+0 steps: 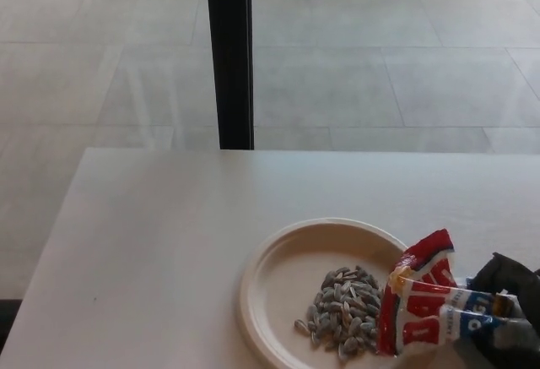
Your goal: The robot uses its right hand to pick up a bag of sunflower seeds kept in the middle of the desk and tilts it over a plate kept next to it to pour out a few seeds and then puts the bag of seeds back on the desk
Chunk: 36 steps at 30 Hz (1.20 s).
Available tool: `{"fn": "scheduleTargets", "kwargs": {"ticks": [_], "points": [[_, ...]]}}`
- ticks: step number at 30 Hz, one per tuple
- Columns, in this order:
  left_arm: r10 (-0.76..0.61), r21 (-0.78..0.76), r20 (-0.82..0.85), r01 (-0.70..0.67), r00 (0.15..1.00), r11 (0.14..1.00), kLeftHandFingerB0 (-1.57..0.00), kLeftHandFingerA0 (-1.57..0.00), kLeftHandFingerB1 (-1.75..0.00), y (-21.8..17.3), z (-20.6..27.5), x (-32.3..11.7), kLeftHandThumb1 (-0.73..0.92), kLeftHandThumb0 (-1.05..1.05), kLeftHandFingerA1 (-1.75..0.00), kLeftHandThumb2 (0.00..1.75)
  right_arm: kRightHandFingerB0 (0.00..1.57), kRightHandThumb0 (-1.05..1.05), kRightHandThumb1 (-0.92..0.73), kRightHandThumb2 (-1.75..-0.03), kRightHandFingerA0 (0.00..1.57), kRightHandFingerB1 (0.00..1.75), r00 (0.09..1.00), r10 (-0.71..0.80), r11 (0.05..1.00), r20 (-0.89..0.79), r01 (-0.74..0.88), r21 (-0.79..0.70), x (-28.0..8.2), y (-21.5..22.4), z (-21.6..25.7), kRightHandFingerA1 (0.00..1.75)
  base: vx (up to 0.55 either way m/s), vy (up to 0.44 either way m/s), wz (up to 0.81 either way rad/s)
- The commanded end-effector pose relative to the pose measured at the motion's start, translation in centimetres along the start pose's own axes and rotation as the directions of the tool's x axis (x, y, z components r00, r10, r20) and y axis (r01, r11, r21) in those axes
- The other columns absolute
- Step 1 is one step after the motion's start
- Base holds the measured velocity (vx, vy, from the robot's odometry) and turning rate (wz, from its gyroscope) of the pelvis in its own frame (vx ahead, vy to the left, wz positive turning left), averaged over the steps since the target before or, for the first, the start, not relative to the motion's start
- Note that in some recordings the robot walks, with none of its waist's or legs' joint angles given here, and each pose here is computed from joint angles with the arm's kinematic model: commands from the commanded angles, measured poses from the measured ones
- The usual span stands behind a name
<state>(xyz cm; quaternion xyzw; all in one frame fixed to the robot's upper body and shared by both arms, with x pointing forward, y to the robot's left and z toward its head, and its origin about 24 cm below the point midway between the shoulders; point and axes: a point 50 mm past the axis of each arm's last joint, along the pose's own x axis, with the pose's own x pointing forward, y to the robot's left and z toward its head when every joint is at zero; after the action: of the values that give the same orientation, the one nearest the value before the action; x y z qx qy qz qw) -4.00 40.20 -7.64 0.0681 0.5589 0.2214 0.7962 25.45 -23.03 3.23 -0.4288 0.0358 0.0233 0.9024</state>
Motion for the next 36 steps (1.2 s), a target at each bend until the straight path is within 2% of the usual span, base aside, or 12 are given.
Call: {"fn": "scheduleTargets", "kwargs": {"ticks": [1, 3, 5, 9, 10, 15, 21, 22, 27, 31, 35, 36], "points": [[0.011, -0.016, 0.014, -0.01, 1.0, 1.0, -0.18, -0.26, -0.57, 0.1, -0.1, -0.1, 0.92, -0.84, -0.68, 0.96, 0.67, -0.22, -0.77, -0.8, 0.83, 0.93, 1.0, 0.004, 1.0, -0.002, -0.004, 0.022, -0.9, 1.1, -1.6, 1.64, 0.0, 0.0, 0.0], [0.003, 0.019, 0.019, -0.004, 1.0, 1.0, -0.21, -0.26, -0.58, 0.1, -0.1, -0.2, 0.92, -0.89, -0.68, 0.96, 0.47, -0.34, -0.79, -0.68, 0.77, 0.52, 1.0, 0.025, 0.999, 0.018, -0.025, 0.027, -1.0, 1.3, -1.7, 1.6, 0.0, 0.0, 0.0], [0.003, 0.022, 0.022, -0.004, 1.0, 1.0, -0.23, -0.33, -0.61, 0.1, -0.2, -0.2, 0.82, -0.81, -0.7, 1.28, 0.26, -0.36, -0.72, -0.61, 0.68, 0.32, 0.997, 0.062, 0.998, 0.041, -0.063, 0.031, -1.1, 1.6, -1.9, 0.87, 0.0, 0.0, 0.0], [0.003, 0.004, 0.019, -0.003, 1.0, 1.0, -0.21, -0.27, -0.58, 0.1, -0.1, -0.2, 0.92, -0.84, -0.67, 0.98, 0.11, -0.47, -0.71, -0.61, 0.39, 0.32, 0.99, 0.13, 0.991, 0.061, -0.13, -0.017, -1.2, 2.3, -2.1, 0.67, 0.0, 0.0, 0.0], [0.006, 0.002, 0.014, -0.006, 1.0, 1.0, -0.23, -0.33, -0.61, 0.1, -0.2, -0.2, 0.82, -0.82, -0.7, 1.27, 0.09, -0.5, -0.7, -0.63, 0.3, 0.29, 0.987, 0.146, 0.989, 0.067, -0.143, -0.047, -1.2, 2.4, -2.0, 0.67, 0.0, 0.0, 0.0], [0.012, 0.018, 0.015, -0.013, 1.0, 1.0, -0.23, -0.32, -0.61, 0.1, -0.2, -0.2, 0.82, -0.82, -0.7, 1.28, 0.01, -0.9, -0.55, -0.89, 0.0, 0.14, 0.982, 0.168, 0.977, 0.083, -0.154, -0.146, -1.4, 2.9, -1.0, 0.05, 0.0, 0.0, 0.0], [0.017, -0.025, 0.004, -0.017, 1.0, 1.0, -0.21, -0.29, -0.59, 0.1, -0.2, -0.1, 0.92, -0.9, -0.71, 0.94, 0.0, -0.99, -0.51, -0.83, 0.0, 0.01, 0.982, 0.148, 0.976, 0.118, -0.125, -0.179, -1.6, 2.5, -0.5, 0.0, 0.0, 0.0, 0.0], [0.015, -0.014, 0.004, -0.015, 1.0, 1.0, -0.24, -0.38, -0.62, 0.1, -0.2, -0.1, 0.81, -0.86, -0.74, 1.28, 0.0, -0.97, -0.66, -0.61, 0.0, 0.0, 0.982, 0.145, 0.976, 0.123, -0.121, -0.18, -1.7, 2.4, -0.4, 0.0, 0.0, 0.0, 0.0], [0.024, -0.025, 0.01, -0.024, 1.0, 0.999, -0.23, -0.39, -0.62, 0.0, -0.3, -0.1, 0.82, -0.87, -0.74, 1.29, 0.0, -0.99, -0.67, -0.61, 0.0, 0.0, 0.98, 0.116, 0.977, 0.163, -0.083, -0.196, -1.6, 1.4, -0.2, 0.0, 0.0, 0.0, 0.0], [0.012, -0.035, 0.01, -0.012, 1.0, 0.999, -0.21, -0.28, -0.59, 0.0, -0.3, -0.1, 0.92, -0.93, -0.71, 0.91, 0.0, -0.96, -0.61, -0.75, 0.0, 0.0, 0.979, 0.107, 0.977, 0.176, -0.071, -0.199, -1.7, 0.6, 0.0, 0.0, 0.0, 0.0, 0.0], [0.005, -0.011, 0.015, -0.005, 1.0, 1.0, -0.2, -0.25, -0.58, 0.0, -0.4, -0.2, 0.92, -0.87, -0.67, 0.95, 0.0, -0.96, -0.68, -0.66, 0.0, 0.0, 0.98, 0.084, 0.979, 0.18, -0.048, -0.196, -1.5, -0.8, 0.2, 0.0, 0.0, 0.0, 0.0], [0.01, -0.001, 0.013, -0.01, 1.0, 1.0, -0.21, -0.33, -0.6, 0.0, -0.4, -0.2, 0.82, -0.83, -0.69, 1.28, 0.0, -0.94, -0.63, -0.7, 0.0, 0.0, 0.98, 0.078, 0.981, 0.181, -0.044, -0.188, -1.5, -1.1, 0.3, 0.0, 0.0, 0.0, 0.0]]}}
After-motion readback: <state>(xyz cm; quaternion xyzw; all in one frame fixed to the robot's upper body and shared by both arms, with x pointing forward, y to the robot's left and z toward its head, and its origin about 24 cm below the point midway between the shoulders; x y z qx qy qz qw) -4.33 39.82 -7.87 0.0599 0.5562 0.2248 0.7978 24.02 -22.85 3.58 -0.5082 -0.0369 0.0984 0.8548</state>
